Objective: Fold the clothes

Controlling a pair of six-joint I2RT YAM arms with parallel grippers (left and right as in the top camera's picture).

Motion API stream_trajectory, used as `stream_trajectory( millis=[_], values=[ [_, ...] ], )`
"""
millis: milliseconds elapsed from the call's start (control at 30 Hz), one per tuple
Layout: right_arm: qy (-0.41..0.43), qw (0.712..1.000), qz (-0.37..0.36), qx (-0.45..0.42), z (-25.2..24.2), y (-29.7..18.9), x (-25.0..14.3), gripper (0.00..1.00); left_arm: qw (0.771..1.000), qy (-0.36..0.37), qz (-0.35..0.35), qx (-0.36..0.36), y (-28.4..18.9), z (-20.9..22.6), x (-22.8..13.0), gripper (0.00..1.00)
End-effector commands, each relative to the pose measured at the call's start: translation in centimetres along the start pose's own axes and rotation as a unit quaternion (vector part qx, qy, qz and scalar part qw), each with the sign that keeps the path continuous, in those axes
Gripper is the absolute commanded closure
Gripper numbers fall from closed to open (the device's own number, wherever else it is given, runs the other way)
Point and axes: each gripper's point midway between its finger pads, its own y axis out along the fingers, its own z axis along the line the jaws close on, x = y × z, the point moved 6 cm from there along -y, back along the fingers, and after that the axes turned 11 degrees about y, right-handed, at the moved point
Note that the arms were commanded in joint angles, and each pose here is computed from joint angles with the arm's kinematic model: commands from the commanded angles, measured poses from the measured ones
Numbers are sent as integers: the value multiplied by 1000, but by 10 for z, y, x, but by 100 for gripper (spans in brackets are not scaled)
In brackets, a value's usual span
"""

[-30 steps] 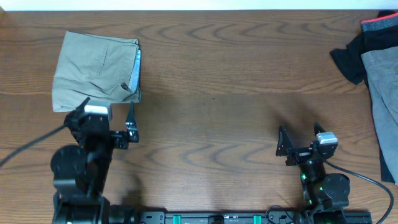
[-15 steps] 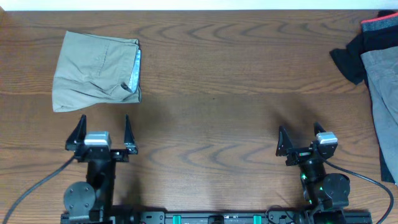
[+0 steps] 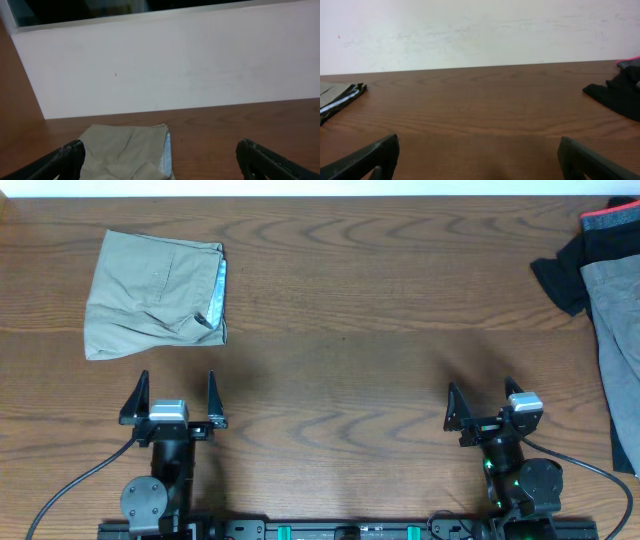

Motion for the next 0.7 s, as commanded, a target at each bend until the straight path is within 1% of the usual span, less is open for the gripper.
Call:
stream_trajectory(
  millis=[0, 300, 500, 667],
  values=[
    [0, 1000, -1, 0, -1, 0, -1, 1, 1000, 8, 7, 4, 1, -1, -11, 2],
    [0, 1000, -1, 0, -1, 0, -1, 1, 1000, 7, 27, -2, 3, -6, -29, 2],
    [0, 1000, -1, 1, -1, 0, -1, 1, 998, 4, 59, -11, 5, -13, -55, 2],
    [0, 1000, -1, 1, -1, 0, -1, 1, 998, 4, 67, -16, 4, -15, -58, 2]
  ],
)
